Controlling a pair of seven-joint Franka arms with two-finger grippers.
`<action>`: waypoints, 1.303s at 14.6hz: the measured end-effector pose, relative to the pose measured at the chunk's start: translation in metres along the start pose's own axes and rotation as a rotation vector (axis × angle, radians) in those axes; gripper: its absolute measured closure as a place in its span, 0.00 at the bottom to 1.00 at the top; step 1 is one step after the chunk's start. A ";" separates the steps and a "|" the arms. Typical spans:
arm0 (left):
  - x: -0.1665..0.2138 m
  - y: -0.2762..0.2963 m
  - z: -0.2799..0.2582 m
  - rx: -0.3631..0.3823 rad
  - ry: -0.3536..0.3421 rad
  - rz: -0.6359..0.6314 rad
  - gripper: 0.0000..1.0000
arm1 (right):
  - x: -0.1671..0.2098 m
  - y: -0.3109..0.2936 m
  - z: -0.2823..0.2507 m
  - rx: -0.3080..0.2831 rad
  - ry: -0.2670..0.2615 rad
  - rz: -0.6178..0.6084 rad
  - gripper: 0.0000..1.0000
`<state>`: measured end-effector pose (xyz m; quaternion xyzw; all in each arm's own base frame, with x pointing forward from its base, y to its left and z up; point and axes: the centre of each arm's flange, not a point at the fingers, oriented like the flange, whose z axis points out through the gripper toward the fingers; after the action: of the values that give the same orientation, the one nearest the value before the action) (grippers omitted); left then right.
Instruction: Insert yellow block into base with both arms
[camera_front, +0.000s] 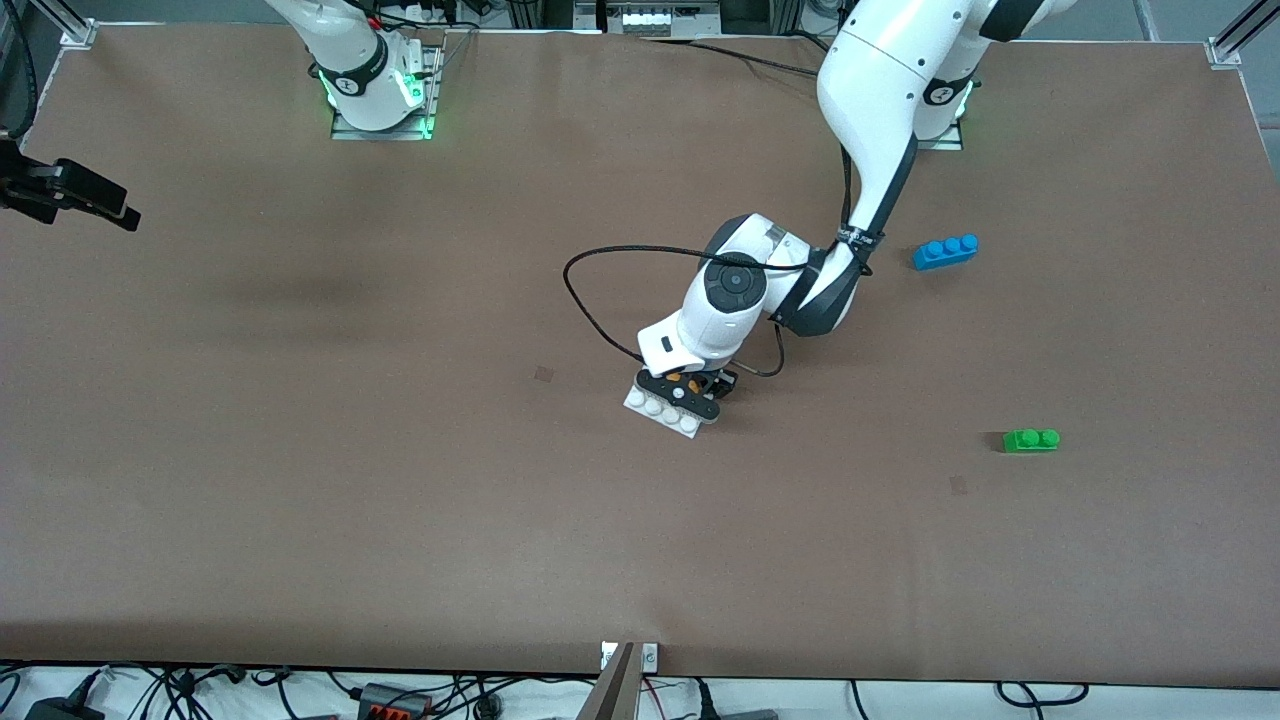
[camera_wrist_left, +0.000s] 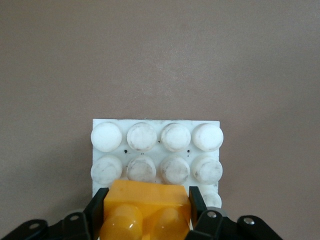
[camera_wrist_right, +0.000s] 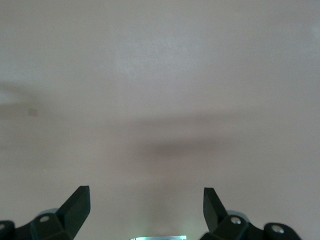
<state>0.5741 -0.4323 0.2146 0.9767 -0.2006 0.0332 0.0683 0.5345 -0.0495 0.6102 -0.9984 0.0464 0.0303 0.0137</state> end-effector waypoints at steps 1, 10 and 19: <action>0.000 0.000 0.000 0.000 0.000 -0.001 0.31 | 0.000 0.000 0.000 0.000 0.000 0.000 0.00; 0.000 -0.004 0.000 0.015 0.002 -0.046 0.31 | 0.000 0.000 0.000 0.000 0.000 0.000 0.00; -0.002 -0.002 0.001 0.012 0.002 -0.205 0.31 | 0.000 0.000 0.000 0.000 0.000 0.000 0.00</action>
<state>0.5734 -0.4302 0.2137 0.9925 -0.0992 0.0285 0.0656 0.5345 -0.0496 0.6102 -0.9984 0.0465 0.0303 0.0137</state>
